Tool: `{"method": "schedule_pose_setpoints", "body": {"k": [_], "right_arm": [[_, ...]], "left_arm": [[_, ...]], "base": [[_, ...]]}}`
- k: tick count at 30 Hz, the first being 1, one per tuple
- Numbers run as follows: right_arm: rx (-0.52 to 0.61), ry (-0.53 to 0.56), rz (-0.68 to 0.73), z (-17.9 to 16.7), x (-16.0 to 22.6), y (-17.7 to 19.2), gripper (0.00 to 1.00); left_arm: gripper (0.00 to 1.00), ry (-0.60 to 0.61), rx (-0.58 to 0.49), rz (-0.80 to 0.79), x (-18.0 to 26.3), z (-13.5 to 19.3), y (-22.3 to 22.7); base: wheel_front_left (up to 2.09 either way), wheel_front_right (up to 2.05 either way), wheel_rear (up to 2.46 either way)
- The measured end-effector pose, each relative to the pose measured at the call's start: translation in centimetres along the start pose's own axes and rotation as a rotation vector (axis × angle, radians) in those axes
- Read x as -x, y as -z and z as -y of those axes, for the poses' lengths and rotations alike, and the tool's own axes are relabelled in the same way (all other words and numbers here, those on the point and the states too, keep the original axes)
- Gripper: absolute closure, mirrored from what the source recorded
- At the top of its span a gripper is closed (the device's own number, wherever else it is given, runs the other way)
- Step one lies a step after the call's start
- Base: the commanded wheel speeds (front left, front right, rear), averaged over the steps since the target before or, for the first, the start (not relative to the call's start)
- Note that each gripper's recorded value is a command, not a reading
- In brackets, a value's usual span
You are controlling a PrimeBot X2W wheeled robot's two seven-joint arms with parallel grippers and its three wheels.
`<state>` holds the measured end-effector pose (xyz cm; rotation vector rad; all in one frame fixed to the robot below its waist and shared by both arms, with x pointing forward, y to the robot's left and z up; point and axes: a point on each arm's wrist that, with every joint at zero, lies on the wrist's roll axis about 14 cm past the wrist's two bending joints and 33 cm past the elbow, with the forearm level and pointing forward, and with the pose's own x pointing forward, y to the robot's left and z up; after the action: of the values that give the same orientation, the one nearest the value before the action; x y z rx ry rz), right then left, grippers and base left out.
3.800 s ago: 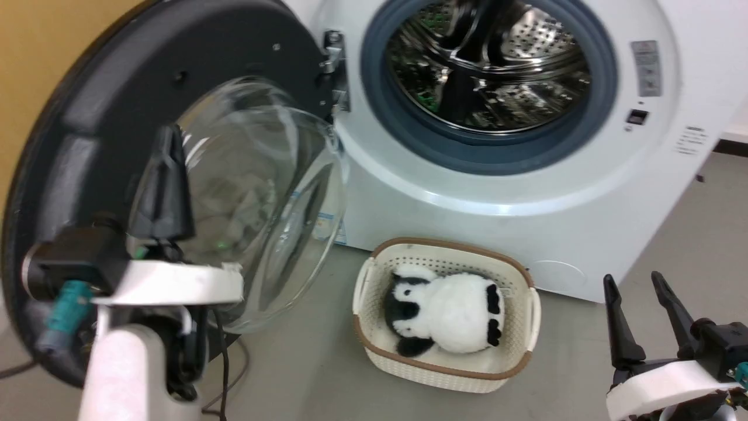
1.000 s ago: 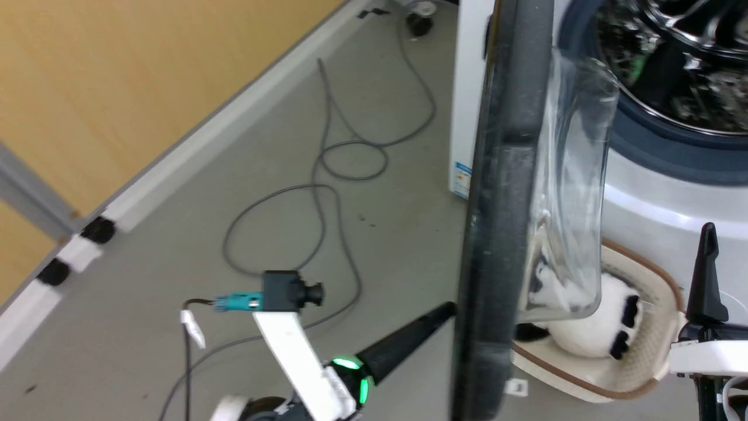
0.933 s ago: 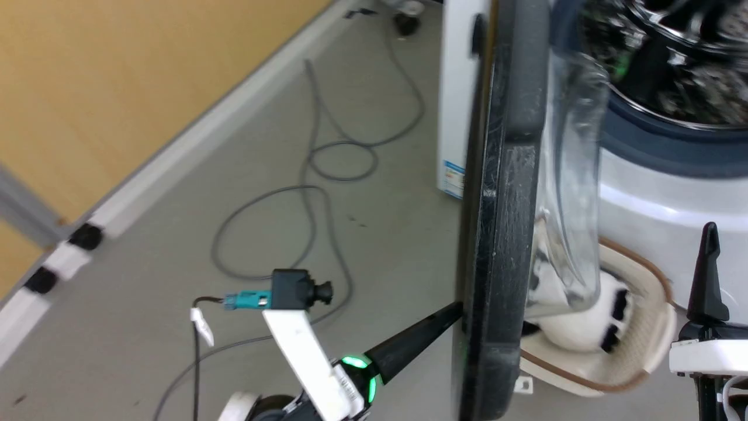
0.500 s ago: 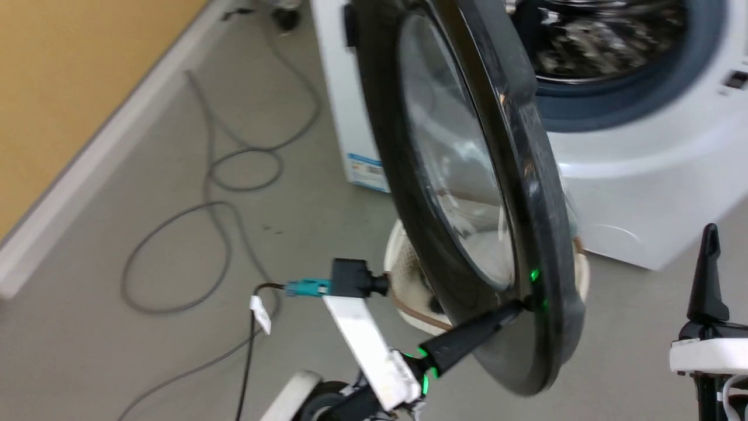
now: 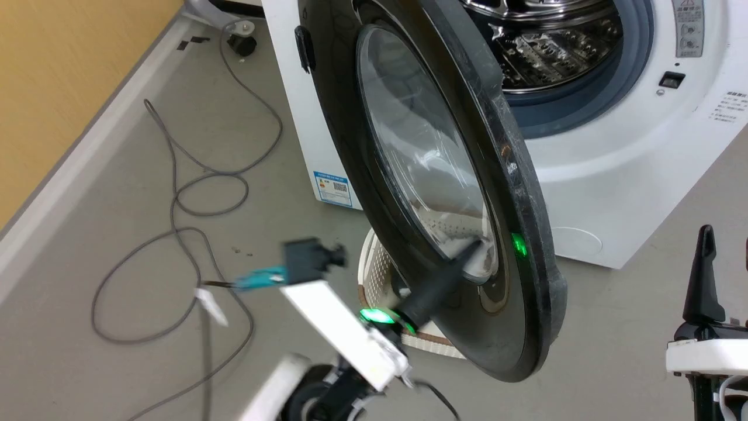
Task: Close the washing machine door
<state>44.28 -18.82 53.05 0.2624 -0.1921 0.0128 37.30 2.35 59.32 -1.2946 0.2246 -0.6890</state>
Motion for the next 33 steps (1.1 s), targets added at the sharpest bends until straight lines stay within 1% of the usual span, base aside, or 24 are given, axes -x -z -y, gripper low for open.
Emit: {"method": "schedule_pose_setpoints", "body": {"k": [3,5,7,8,9,11,12,14,17,18,21,23,24,25,30,33], "right_arm": [[-0.001,-0.009,0.01,-0.3,0.0,-0.4,0.0],[-0.002,-0.014,0.017,-0.5,0.1,-0.7,0.0],[-0.003,-0.017,0.022,-0.6,0.2,-0.9,0.0],[-0.003,-0.021,0.025,-0.8,0.2,-1.1,0.0],[-0.003,-0.023,0.028,-0.8,0.3,-1.2,0.0],[-0.003,-0.028,0.031,-1.0,0.4,-1.4,0.0],[-0.003,-0.03,0.03,-1.1,0.4,-1.4,0.0],[-0.003,-0.033,0.03,-1.2,0.4,-1.3,0.0],[-0.004,-0.037,0.031,-1.3,0.4,-1.3,0.0],[-0.004,-0.039,0.031,-1.4,0.3,-1.3,0.0],[-0.007,-0.054,0.029,-1.9,0.3,-1.2,0.0],[-0.008,-0.062,0.03,-2.1,0.3,-1.2,0.0],[-0.008,-0.066,0.029,-2.3,0.3,-1.2,0.0],[-0.006,-0.07,0.028,-2.4,0.3,-1.1,0.0],[0.006,-0.087,0.018,-2.9,0.4,-0.9,0.0],[0.01,-0.092,0.012,-3.1,0.6,-0.7,0.0]], "left_arm": [[1.0,0.019,-0.171,0.107,0.4,1.2,-2.7],[1.0,-0.002,-0.353,0.188,1.2,1.0,-4.8],[1.0,-0.046,-0.544,0.253,2.3,0.0,-6.7],[1.0,-0.079,-0.639,0.273,3.0,-0.9,-7.7],[1.0,-0.121,-0.71,0.284,3.6,-1.9,-8.5],[1.0,-0.242,-0.847,0.359,4.9,-3.0,-11.2],[1.0,-0.282,-0.914,0.4,5.4,-2.9,-12.5],[1.0,-0.346,-1.062,0.512,6.2,-1.4,-15.3],[1.0,-0.446,-1.281,0.598,7.5,-0.1,-17.5],[1.0,-0.488,-1.335,0.613,8.1,-0.2,-18.0],[1.0,-0.616,-1.452,0.648,10.0,-1.0,-18.8],[1.0,-0.686,-1.481,0.647,11.1,-2.0,-18.7],[0.46,-0.715,-1.48,0.635,11.7,-2.6,-18.5],[0.0,-0.735,-1.473,0.619,12.1,-3.3,-18.2],[0.0,-0.782,-1.423,0.526,13.5,-6.2,-16.4],[0.0,-0.794,-1.401,0.514,14.1,-6.7,-16.0]], "base": [[0.0,0.0,0.0],[0.0,0.0,0.0],[0.0,0.0,0.0],[0.0,0.0,0.0],[0.0,0.0,0.0],[0.0,0.0,0.0],[0.0,0.0,0.0],[0.0,0.0,0.0],[0.0,0.0,0.0],[0.0,0.0,0.0],[0.0,0.0,0.0],[0.0,0.0,0.0],[0.0,0.0,0.0],[0.0,0.0,0.0],[0.0,0.0,0.0],[0.0,0.0,0.0]]}}
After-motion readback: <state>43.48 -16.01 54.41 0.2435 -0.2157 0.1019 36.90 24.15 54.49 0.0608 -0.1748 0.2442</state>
